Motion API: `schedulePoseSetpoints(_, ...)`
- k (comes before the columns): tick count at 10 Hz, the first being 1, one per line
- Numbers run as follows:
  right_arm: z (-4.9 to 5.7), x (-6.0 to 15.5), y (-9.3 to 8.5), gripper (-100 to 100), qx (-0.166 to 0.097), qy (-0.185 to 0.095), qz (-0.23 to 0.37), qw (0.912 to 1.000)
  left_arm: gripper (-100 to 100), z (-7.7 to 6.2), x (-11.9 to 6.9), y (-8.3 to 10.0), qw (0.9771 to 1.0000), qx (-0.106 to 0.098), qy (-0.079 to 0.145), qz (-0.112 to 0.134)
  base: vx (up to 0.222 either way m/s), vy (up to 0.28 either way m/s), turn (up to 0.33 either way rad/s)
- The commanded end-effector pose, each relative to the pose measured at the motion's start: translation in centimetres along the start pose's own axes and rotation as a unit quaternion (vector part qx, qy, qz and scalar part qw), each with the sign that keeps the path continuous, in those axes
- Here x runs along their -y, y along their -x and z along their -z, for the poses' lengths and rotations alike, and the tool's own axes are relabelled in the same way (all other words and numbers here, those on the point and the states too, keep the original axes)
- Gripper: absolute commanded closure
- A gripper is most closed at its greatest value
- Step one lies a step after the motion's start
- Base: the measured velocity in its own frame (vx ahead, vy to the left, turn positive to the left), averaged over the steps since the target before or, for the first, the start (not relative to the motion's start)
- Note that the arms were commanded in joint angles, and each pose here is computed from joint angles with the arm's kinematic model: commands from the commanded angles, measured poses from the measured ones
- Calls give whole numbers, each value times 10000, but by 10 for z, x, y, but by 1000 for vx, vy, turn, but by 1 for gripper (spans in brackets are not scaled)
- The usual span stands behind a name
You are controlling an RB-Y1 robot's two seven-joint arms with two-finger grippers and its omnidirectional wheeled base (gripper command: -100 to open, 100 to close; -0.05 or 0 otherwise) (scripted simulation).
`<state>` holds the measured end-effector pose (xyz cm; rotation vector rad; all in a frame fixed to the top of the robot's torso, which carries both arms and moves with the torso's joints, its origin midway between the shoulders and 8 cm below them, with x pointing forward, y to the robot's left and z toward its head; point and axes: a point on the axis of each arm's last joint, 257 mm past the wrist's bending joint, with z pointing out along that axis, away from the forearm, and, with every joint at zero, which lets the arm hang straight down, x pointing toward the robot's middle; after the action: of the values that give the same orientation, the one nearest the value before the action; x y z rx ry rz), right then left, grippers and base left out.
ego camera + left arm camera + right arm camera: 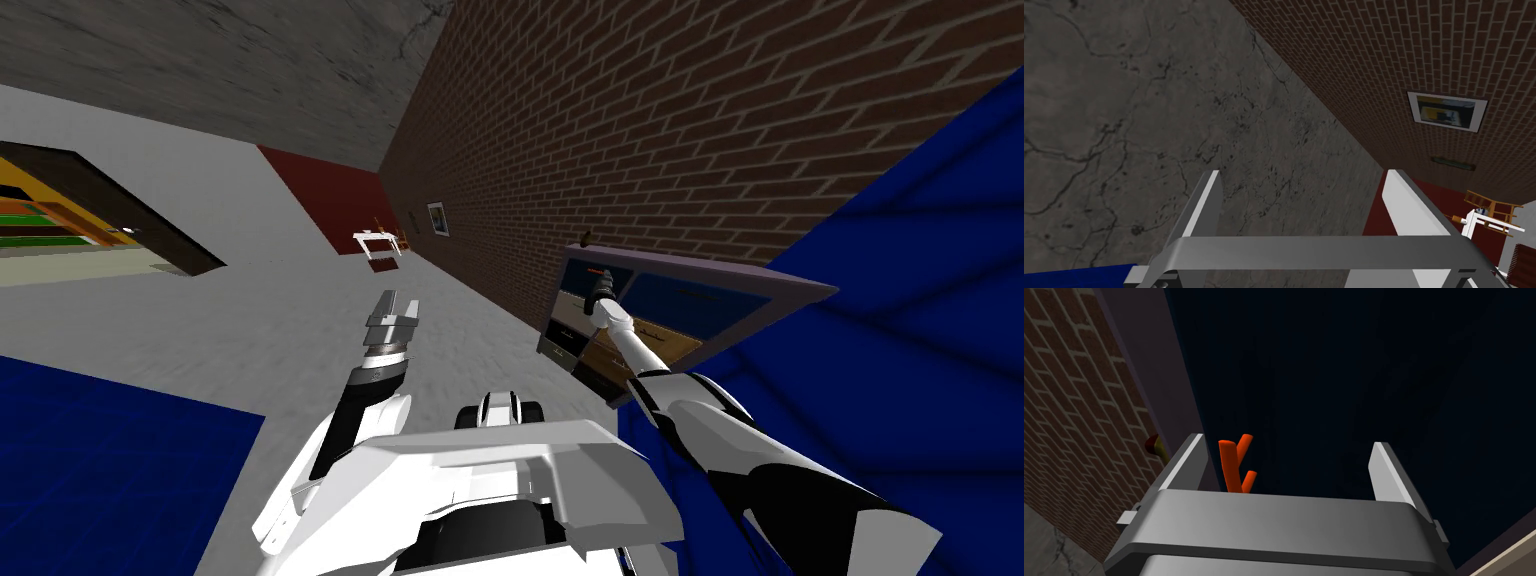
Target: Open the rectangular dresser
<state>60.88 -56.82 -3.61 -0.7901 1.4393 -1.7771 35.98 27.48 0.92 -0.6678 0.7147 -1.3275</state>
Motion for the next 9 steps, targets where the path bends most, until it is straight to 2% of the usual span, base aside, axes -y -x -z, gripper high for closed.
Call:
schedulePoseSetpoints(1,-7,8,-49,-100,-397,-81,-63,9992,0,0,0,0,10000,0,1,-1,-65,21,329)
schedulePoseSetpoints(3,-12,22,-62,-100,-445,-198,13,9988,0,0,0,0,10000,0,1,-1,-42,13,130)
schedulePoseSetpoints(5,-13,20,-60,-100,-442,-193,-6,9988,0,0,0,0,10000,1,2,-2,-2,-1,-9)
schedulePoseSetpoints(6,-6,14,-26,100,-169,-117,-114,9997,0,0,0,0,10000,1,2,-2,47,-21,-353)
schedulePoseSetpoints(7,-4,10,-23,100,-156,-83,-46,9998,0,0,0,0,10000,1,3,-3,65,-17,-227)
schedulePoseSetpoints(8,0,11,8,100,99,-73,-103,9999,0,0,0,0,10000,1,2,-1,65,-2,-368)
schedulePoseSetpoints(9,5,2,17,100,137,5,-118,9998,0,0,0,0,10000,1,3,-3,65,-7,-247)
